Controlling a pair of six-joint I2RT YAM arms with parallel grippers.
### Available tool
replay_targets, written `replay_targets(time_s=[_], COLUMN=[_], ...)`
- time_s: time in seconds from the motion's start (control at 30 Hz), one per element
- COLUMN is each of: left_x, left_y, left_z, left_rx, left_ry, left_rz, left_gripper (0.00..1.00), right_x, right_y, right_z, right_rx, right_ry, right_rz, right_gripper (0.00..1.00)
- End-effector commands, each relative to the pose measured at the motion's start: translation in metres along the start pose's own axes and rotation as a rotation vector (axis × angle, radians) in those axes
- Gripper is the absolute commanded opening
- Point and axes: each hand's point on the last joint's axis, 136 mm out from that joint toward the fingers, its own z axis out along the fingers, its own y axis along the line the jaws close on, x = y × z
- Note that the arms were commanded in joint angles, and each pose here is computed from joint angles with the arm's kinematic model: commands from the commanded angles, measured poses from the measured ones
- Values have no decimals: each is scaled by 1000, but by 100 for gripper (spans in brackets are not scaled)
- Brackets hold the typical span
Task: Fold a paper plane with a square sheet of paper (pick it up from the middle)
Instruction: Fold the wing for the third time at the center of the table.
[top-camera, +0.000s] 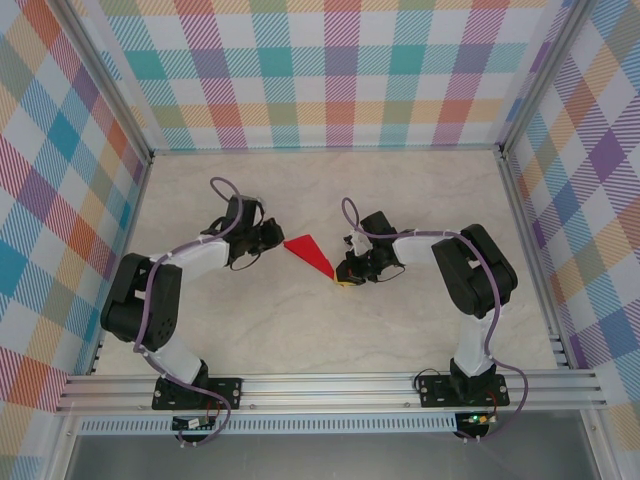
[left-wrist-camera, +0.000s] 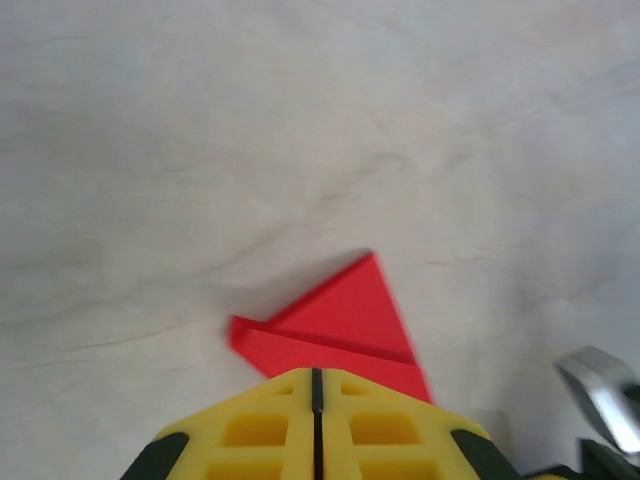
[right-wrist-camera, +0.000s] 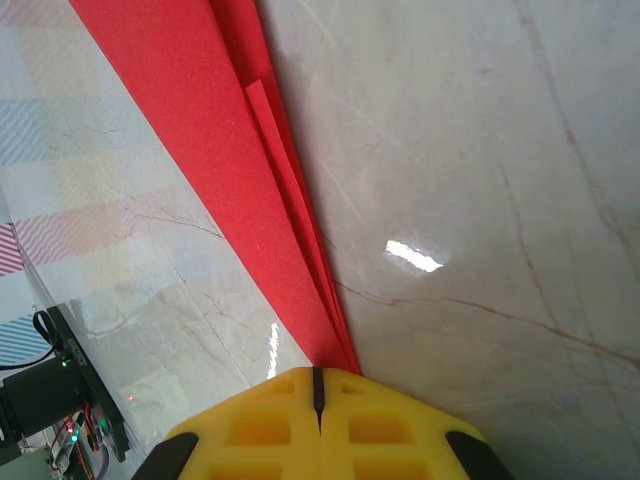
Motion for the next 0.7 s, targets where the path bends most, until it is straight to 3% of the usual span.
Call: replay_targets(time_s=[0.0, 0.27, 0.67], left_x=[26, 65, 84], left_y=[-31, -41, -9], left_z=[6, 45, 67], left_rx=[117, 115, -31], left_ry=[73, 183, 237], left_rz=[17, 19, -15], left_gripper=[8, 7, 5], right_x=[42, 34, 12], right_y=[-72, -58, -3], right_z=[10, 4, -12], right_rx=[246, 213, 70], right_ry=[98, 65, -5], right_rz=[141, 106, -24], right_gripper=[4, 4, 7])
